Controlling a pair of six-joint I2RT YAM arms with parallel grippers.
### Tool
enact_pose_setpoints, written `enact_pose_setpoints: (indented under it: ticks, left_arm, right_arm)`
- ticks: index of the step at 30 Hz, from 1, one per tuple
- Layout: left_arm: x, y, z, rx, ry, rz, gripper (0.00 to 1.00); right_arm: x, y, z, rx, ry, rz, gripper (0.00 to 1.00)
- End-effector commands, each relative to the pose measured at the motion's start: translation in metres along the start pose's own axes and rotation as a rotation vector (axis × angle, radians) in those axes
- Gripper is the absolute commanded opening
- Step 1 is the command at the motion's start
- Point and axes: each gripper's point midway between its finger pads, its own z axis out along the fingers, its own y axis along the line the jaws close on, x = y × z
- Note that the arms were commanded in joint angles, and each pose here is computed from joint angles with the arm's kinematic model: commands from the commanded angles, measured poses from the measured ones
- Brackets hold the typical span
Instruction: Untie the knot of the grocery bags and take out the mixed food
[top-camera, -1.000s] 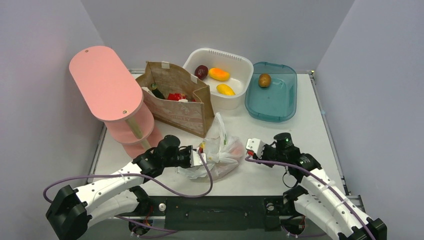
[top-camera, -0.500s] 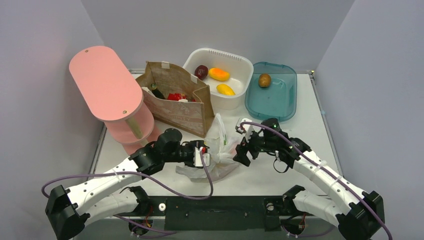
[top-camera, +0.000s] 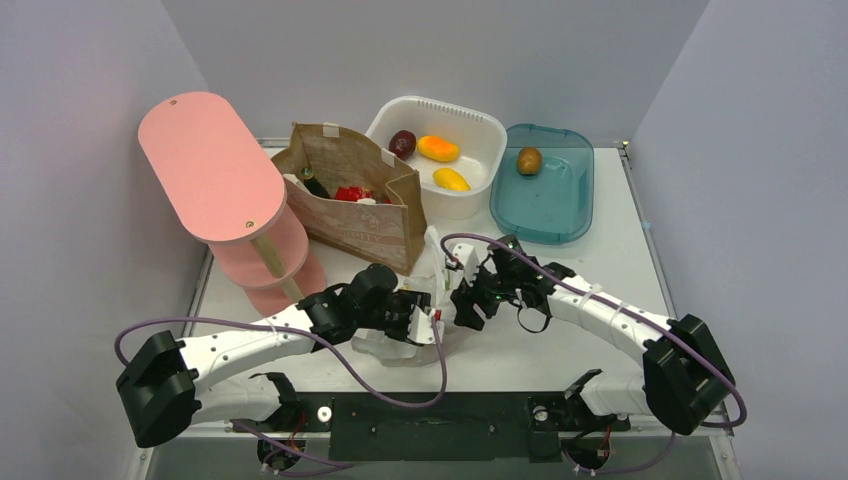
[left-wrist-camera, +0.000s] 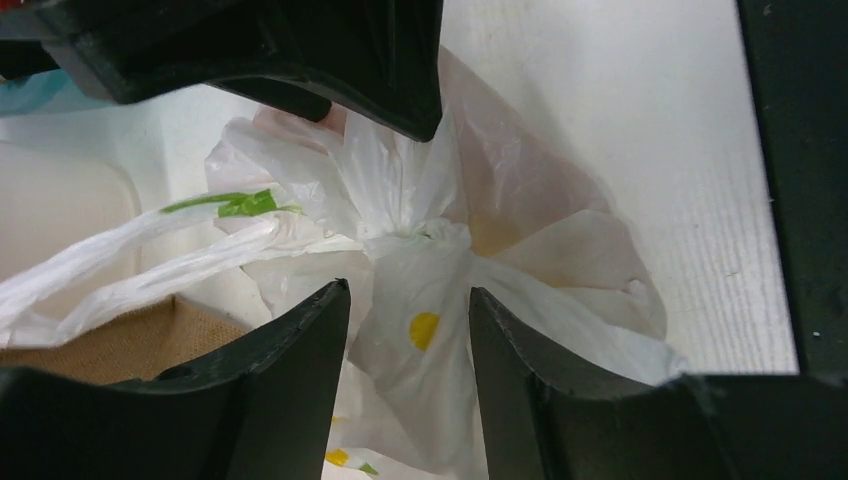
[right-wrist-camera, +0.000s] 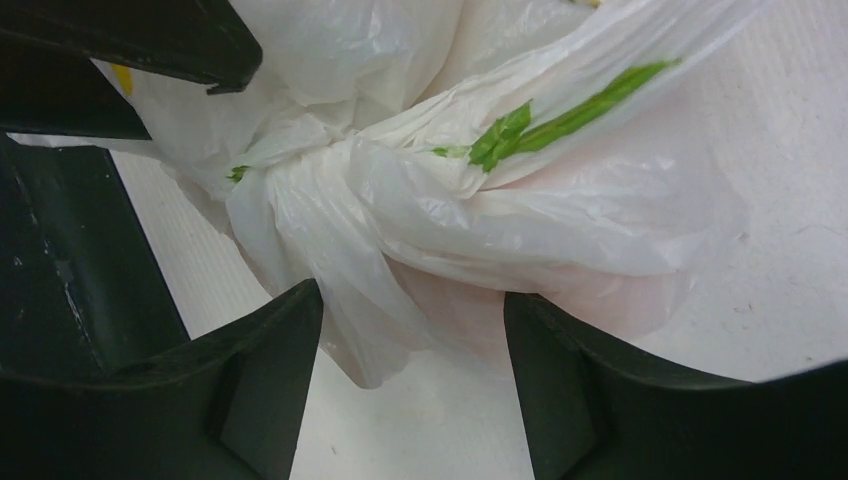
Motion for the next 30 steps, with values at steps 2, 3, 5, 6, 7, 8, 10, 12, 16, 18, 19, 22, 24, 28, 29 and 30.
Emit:
enact_pose_setpoints:
  ticks: [2,3,5,6,7,8,10,12,16,18,19,22,24,28,29,30]
  left_arm:
    - [0.009,0.018,0.007,-0.089,0.036,0.037,0.46]
    - [0.012,0.019,0.008,-0.096,0.048,0.036,0.46]
    - [0.016,0.018,0.009,-0.095,0.063,0.036,0.45]
    - [0.016,0.018,0.009,-0.092,0.067,0.043,0.43]
    - [0.02,0.015,0.009,-0.082,0.08,0.042,0.39]
    - [0.02,0.015,0.008,-0.082,0.084,0.044,0.36]
    - [0.021,0.015,0.005,-0.091,0.09,0.031,0.27]
    - [0.021,0.017,-0.001,-0.111,0.089,0.017,0.17]
    - [0.02,0.012,-0.013,-0.128,0.067,0.005,0.0]
    - [0.021,0.008,-0.018,-0.133,0.061,0.01,0.0]
    - [0.023,0.006,-0.021,-0.135,0.062,0.012,0.0]
    - [0.028,0.004,-0.025,-0.141,0.071,0.012,0.0]
    - [0.031,0.003,-0.028,-0.141,0.079,0.002,0.0]
    - [0.037,0.001,-0.032,-0.144,0.093,-0.01,0.0]
    - [0.038,0.001,-0.033,-0.145,0.094,-0.009,0.0]
    - [0.04,-0.001,-0.034,-0.145,0.096,-0.008,0.0]
  right_arm:
    - [-0.017,-0.006,0.008,0.005,0.008,-0.098,0.52]
    - [-0.018,-0.008,0.008,0.015,0.007,-0.102,0.46]
    - [-0.019,-0.01,0.008,0.023,0.006,-0.105,0.24]
    - [-0.021,-0.01,0.008,0.026,0.005,-0.111,0.09]
    - [-0.02,-0.011,0.007,0.03,0.012,-0.112,0.03]
    - [-0.023,-0.013,0.005,0.038,0.012,-0.119,0.0]
    - [-0.023,-0.016,0.001,0.061,0.022,-0.122,0.0]
    - [-0.023,-0.024,-0.005,0.119,0.039,-0.104,0.0]
    - [-0.021,-0.038,-0.018,0.198,0.043,-0.057,0.0]
    - [-0.017,-0.044,-0.024,0.226,0.048,-0.034,0.0]
    - [-0.016,-0.047,-0.026,0.235,0.049,-0.026,0.0]
    - [-0.009,-0.057,-0.035,0.273,0.059,0.004,0.0]
    - [-0.004,-0.064,-0.041,0.294,0.07,0.013,0.0]
    - [0.005,-0.075,-0.053,0.343,0.084,0.016,0.0]
    - [0.007,-0.077,-0.057,0.355,0.083,0.02,0.0]
    - [0.009,-0.078,-0.059,0.361,0.088,0.018,0.0]
